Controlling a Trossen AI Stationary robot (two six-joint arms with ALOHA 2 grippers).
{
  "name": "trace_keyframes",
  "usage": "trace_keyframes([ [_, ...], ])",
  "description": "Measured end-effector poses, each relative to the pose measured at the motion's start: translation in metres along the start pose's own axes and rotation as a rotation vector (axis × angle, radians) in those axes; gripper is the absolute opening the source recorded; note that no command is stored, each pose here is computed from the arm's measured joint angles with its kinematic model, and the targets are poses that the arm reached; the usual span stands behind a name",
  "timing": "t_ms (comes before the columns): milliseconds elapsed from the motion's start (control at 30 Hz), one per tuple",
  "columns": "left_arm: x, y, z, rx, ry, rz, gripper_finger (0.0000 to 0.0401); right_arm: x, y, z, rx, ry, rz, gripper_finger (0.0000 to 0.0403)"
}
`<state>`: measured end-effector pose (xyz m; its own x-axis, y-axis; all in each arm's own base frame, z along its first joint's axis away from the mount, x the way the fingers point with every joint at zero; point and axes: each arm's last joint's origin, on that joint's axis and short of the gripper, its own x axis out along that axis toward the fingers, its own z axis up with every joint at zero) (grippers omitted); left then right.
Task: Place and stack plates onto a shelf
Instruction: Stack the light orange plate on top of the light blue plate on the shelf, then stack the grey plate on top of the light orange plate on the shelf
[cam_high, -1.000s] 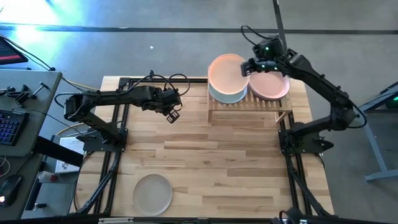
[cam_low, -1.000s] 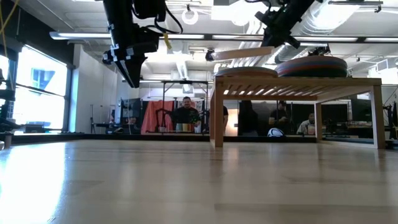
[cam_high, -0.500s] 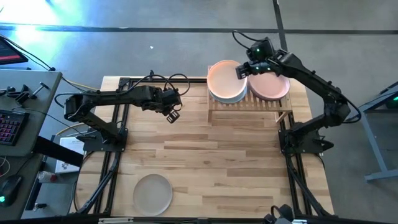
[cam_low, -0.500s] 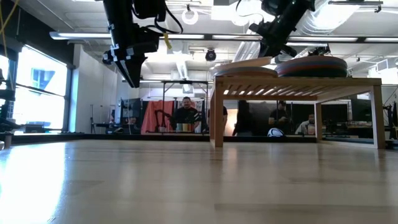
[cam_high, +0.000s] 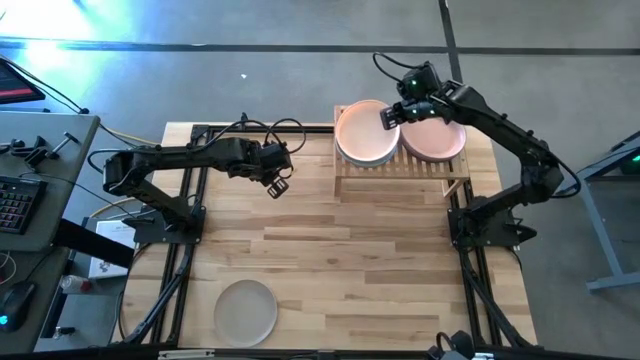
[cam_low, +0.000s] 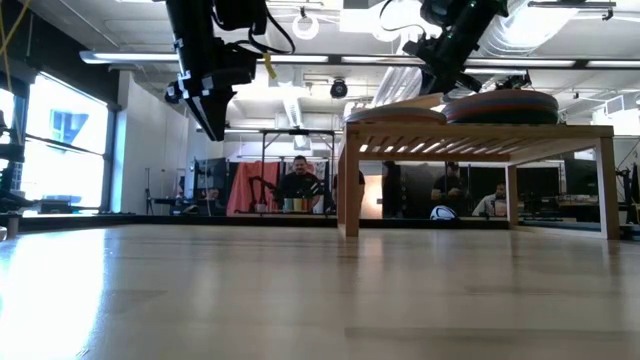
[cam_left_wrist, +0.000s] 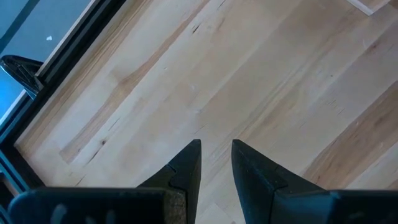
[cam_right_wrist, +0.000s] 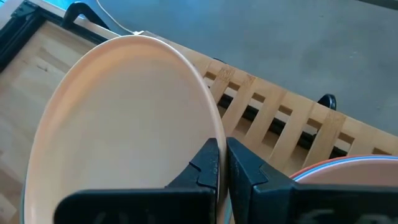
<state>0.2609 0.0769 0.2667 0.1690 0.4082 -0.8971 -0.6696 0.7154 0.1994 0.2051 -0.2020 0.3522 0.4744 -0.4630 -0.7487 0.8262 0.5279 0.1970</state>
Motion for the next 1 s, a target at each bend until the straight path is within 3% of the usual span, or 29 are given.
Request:
trace_keyframes([
  [433, 0.0000, 0.0000, 0.0000, 0.000, 0.000, 0.000, 0.0078, 0.0000, 0.0008, -0.0013, 0.017, 0.021, 0.033, 0.0001],
  [800, 0.0000, 0.0000, 0.0000, 0.001, 0.000, 0.000, 0.0078, -0.0001, -0.0005, -0.0045, 0.017, 0.052, 0.013, 0.0052],
  [1000, 0.0000, 0.0000, 0.0000, 0.001, 0.001, 0.000, 0.0078, -0.0037, -0.0005, -0.0017, 0.015, 0.049, 0.032, 0.0058],
])
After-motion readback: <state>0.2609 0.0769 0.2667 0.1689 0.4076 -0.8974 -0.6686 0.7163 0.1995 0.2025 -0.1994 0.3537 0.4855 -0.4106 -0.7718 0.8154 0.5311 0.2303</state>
